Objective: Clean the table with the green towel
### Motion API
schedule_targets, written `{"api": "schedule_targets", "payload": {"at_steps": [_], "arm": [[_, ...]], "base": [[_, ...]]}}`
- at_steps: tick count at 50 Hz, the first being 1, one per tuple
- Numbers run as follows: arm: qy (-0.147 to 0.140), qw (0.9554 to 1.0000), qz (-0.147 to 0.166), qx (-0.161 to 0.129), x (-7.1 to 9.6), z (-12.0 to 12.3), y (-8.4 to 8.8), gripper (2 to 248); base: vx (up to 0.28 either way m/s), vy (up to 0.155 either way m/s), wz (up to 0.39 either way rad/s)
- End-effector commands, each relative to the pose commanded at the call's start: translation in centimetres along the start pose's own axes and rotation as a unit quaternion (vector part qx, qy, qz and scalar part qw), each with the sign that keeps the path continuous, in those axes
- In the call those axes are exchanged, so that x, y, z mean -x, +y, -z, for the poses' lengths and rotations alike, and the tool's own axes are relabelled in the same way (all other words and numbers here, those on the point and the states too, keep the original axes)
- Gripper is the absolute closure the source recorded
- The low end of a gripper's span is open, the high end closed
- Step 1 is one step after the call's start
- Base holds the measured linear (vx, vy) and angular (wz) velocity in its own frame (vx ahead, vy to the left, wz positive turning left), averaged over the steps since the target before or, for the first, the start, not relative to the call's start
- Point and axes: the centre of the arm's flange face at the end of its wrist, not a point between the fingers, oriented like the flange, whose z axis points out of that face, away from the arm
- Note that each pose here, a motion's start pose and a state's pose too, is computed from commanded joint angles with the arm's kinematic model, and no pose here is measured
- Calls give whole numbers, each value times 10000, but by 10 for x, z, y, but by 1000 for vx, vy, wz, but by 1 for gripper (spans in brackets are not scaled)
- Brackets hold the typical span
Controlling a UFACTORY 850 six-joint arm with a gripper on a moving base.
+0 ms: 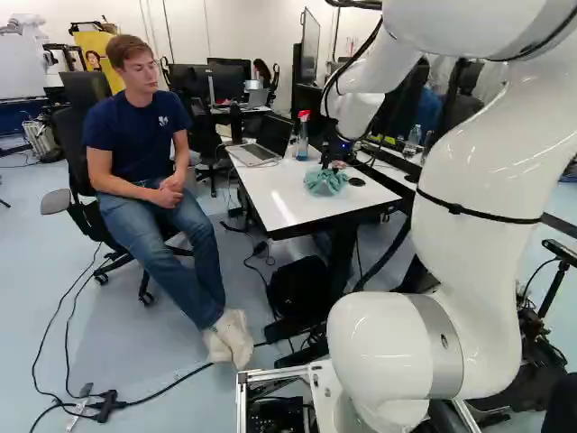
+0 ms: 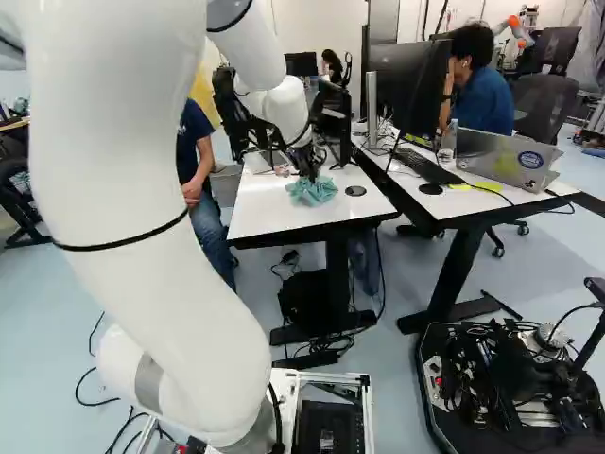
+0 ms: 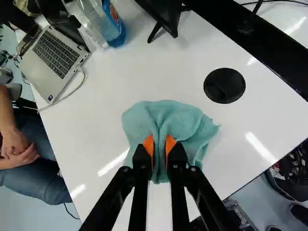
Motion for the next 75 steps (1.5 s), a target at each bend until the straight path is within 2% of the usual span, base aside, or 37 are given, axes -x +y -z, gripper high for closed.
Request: {"api": "schedule_targets", "payload": {"at_steps": [11,22,43,61,75], "arm": [[-19,9998,-166,-82,10,22,1,202],[-187,9987,-426,-219,18,40,-1,202],[-628,9917,-961,-588,46,84,-2,202],[-439,9915,-996,-716,63,120,1,202],[-395,9916,-990,-733,64,125,1,202]], "base": [[0,0,0],[0,0,0],[0,0,0],[0,0,0],[0,0,0]]}}
